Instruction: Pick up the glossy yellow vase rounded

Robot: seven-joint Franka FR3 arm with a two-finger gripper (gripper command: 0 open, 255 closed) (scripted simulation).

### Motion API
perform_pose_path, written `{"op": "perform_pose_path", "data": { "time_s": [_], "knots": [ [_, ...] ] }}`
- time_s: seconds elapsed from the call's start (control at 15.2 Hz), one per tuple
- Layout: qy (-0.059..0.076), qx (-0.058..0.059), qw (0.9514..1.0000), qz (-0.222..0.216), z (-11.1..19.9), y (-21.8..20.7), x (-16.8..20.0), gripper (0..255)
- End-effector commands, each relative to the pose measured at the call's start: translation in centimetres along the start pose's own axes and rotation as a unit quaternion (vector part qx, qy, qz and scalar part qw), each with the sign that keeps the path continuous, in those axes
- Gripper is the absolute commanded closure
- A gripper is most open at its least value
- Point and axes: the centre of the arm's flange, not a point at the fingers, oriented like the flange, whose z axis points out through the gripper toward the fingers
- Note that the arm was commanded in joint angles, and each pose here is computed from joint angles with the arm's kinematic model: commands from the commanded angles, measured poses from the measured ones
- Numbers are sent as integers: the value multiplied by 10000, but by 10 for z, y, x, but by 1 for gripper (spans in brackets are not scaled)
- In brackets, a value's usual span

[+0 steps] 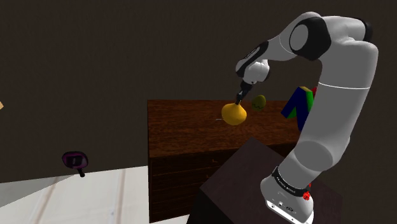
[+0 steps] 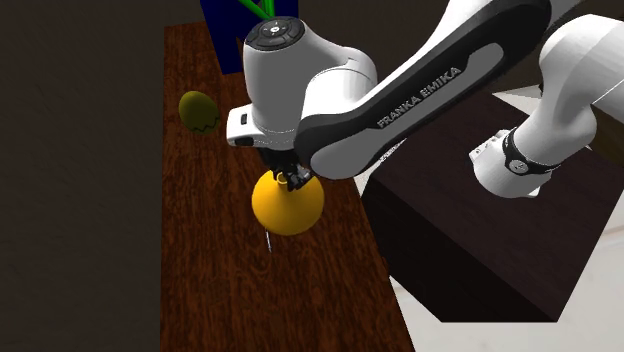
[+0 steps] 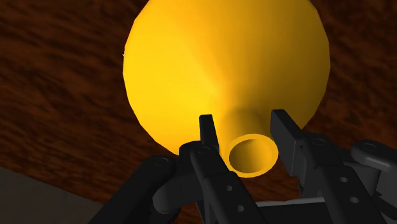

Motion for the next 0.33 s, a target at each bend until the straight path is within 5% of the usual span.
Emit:
{"op": "perform_pose_path", "data": {
  "time_s": [0.0, 0.26],
  "knots": [
    [3, -3, 10000, 0, -11, 0, 1, 255],
    [3, -3, 10000, 0, -22, 0, 2, 255]
  ]
}}
